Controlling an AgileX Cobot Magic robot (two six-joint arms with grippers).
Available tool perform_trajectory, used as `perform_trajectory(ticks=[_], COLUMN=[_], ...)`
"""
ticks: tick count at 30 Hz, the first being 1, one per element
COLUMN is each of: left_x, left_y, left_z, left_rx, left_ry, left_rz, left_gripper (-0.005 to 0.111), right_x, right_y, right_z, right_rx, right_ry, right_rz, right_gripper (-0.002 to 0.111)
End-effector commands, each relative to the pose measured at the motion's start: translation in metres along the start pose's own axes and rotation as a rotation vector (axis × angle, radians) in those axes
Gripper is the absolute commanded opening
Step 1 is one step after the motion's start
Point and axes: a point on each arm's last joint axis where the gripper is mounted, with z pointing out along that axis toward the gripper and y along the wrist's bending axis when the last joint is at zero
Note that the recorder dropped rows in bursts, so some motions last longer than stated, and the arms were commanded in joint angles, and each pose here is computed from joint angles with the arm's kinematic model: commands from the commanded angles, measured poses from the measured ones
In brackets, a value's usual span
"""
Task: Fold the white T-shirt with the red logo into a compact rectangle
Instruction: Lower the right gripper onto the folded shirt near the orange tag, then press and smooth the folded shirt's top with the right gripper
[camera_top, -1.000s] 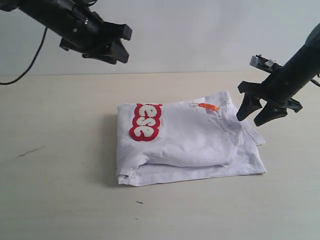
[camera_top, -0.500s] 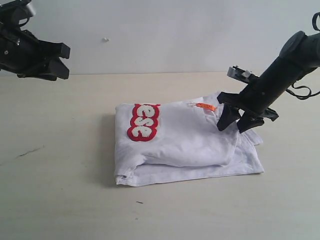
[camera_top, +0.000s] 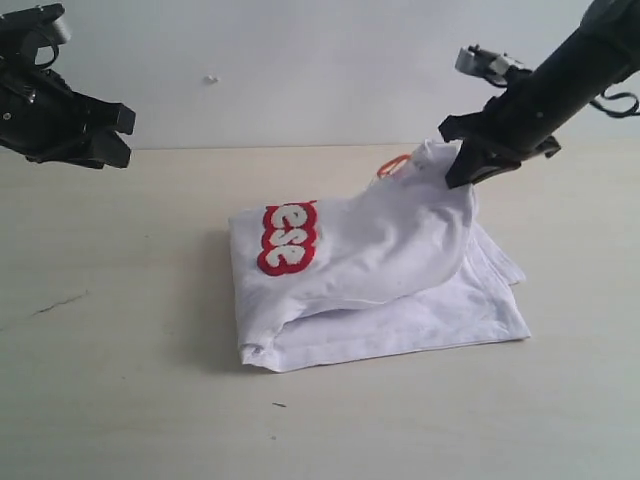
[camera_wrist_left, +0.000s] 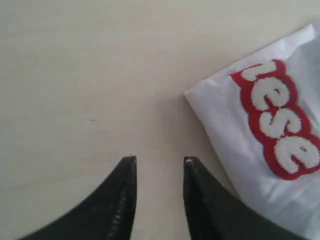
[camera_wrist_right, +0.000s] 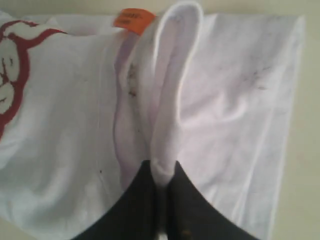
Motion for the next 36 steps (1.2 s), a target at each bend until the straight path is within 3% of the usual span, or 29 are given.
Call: perform_trajectory(ticks=[1, 3, 6, 8, 10, 13, 15, 16, 17, 19, 21, 27, 36], left_x=[-0.003, -0.004, -0.004, -0.002, 0.000, 0.009, 0.016, 0.021, 0.022, 0.026, 0.026, 0.022, 0.012], left_y=[0.002, 0.003, 0.002, 0.002, 0.001, -0.001, 0.000, 0.001, 0.001, 0.001, 0.001, 0.000, -0.005], left_z=[-0.002, -0.002, -0.002, -0.002, -0.002, 0.000, 0.003, 0.006, 0.006, 0.008, 0.007, 0.003, -0.019], left_rx=[-0.021, -0.028, -0.026, -0.018, -0.008, 0.018, 0.024, 0.025, 0.025, 0.026, 0.027, 0.017, 0.003], left_ry=[-0.038, -0.053, -0.049, -0.027, -0.004, 0.063, 0.086, 0.101, 0.105, 0.117, 0.117, 0.078, -0.019], left_rz=[0.011, 0.012, 0.014, 0.033, 0.045, 0.103, 0.102, 0.104, 0.104, 0.101, 0.103, 0.112, 0.120], left_gripper=[0.033, 0.033, 0.033, 0.033, 0.033, 0.033, 0.033, 0.032, 0.030, 0.021, 0.001, 0.000, 0.000], right_x=[-0.007, -0.003, -0.002, -0.002, -0.001, -0.001, 0.001, 0.006, 0.009, 0.021, 0.037, 0.058, 0.058], right_y=[-0.008, -0.021, -0.025, -0.026, -0.030, -0.029, -0.023, -0.021, -0.021, -0.022, -0.019, 0.013, 0.081], right_z=[-0.030, -0.030, -0.020, -0.018, -0.020, -0.019, -0.007, 0.006, 0.013, 0.041, 0.077, 0.136, 0.162], right_rx=[0.228, 0.358, 0.348, 0.352, 0.401, 0.386, 0.272, 0.225, 0.219, 0.207, 0.187, 0.129, -0.059], right_ry=[-0.069, -0.031, -0.017, -0.019, -0.016, -0.018, 0.020, 0.075, 0.097, 0.164, 0.247, 0.419, 0.385], right_rz=[-0.013, 0.011, 0.036, 0.043, 0.077, 0.116, 0.071, 0.038, 0.036, 0.030, 0.024, -0.048, -0.083], right_gripper=[0.000, 0.004, 0.018, 0.034, 0.037, 0.035, 0.020, 0.004, 0.000, 0.000, 0.000, 0.000, 0.000])
